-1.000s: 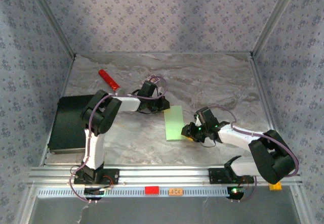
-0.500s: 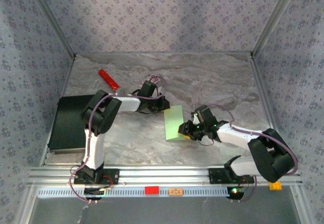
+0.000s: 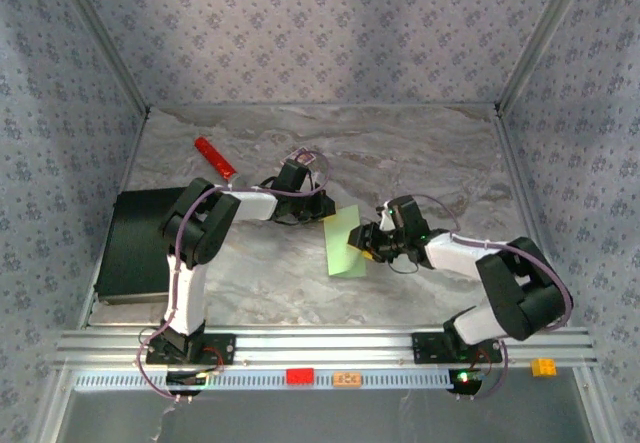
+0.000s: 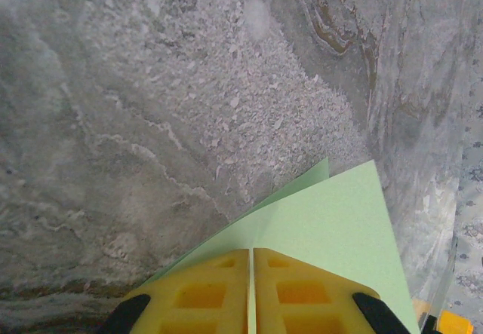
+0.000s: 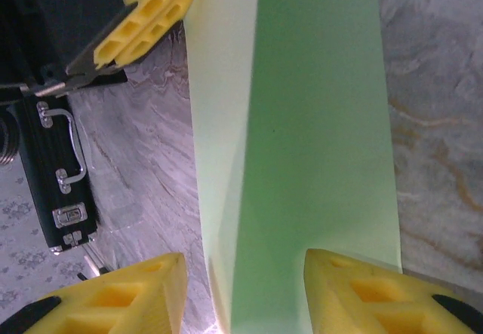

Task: Fold a paper plane with a square sheet of paper (pick it up from the middle)
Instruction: Fold the triangle a second time at the center of the table.

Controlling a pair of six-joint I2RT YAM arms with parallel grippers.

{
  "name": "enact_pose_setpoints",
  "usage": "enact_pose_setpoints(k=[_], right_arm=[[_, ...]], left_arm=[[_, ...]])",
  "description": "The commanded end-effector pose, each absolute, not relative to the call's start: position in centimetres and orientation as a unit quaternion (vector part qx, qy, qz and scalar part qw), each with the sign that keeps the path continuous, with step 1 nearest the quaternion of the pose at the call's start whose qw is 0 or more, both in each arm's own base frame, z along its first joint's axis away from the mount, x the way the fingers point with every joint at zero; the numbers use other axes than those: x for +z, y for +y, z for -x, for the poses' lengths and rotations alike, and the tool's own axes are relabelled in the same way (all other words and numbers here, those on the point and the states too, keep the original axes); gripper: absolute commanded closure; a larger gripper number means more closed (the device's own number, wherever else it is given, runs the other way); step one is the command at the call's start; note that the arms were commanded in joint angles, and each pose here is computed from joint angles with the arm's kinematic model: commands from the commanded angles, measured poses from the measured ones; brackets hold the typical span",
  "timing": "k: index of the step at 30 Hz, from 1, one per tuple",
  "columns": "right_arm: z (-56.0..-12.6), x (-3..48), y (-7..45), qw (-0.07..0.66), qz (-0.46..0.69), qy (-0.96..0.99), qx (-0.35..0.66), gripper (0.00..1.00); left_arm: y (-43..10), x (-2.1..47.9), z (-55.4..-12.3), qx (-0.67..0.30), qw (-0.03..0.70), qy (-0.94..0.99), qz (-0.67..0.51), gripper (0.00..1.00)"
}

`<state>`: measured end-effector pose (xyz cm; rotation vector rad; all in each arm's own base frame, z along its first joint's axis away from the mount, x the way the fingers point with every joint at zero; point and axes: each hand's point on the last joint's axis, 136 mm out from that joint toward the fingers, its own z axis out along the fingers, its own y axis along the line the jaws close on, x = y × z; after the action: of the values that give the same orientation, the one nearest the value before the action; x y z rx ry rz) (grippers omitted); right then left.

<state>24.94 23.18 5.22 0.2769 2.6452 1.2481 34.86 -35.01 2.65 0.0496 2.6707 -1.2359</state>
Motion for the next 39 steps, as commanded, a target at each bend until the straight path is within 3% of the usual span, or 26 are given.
enact_pose_setpoints(k=[1, 7, 16, 26, 39], right_arm=[[-25.8, 6.2, 24.1, 0.11, -0.064, 0.885, 0.448, 0.54], [-25.7, 5.3, 23.6, 0.102, -0.065, 0.887, 0.446, 0.58], [-24.9, 3.3, 22.7, 0.088, -0.077, 0.895, 0.431, 0.78], [-25.2, 2.2, 22.4, 0.09, -0.099, 0.902, 0.41, 0.87], [-26.3, 2.8, 22.9, 0.131, -0.173, 0.891, 0.399, 0.9]], left_arm=[[-33.6, -0.9, -32.6, -0.379, 0.043, 0.925, 0.001, 0.9], [-33.8, -0.6, -32.6, -0.383, 0.044, 0.923, -0.001, 0.89], [-35.0, 2.4, -33.4, -0.41, 0.064, 0.909, -0.019, 0.85], [-36.0, 11.2, -33.5, -0.435, 0.143, 0.885, -0.079, 0.52], [-31.7, 12.6, -30.7, -0.383, 0.209, 0.896, -0.08, 0.49]])
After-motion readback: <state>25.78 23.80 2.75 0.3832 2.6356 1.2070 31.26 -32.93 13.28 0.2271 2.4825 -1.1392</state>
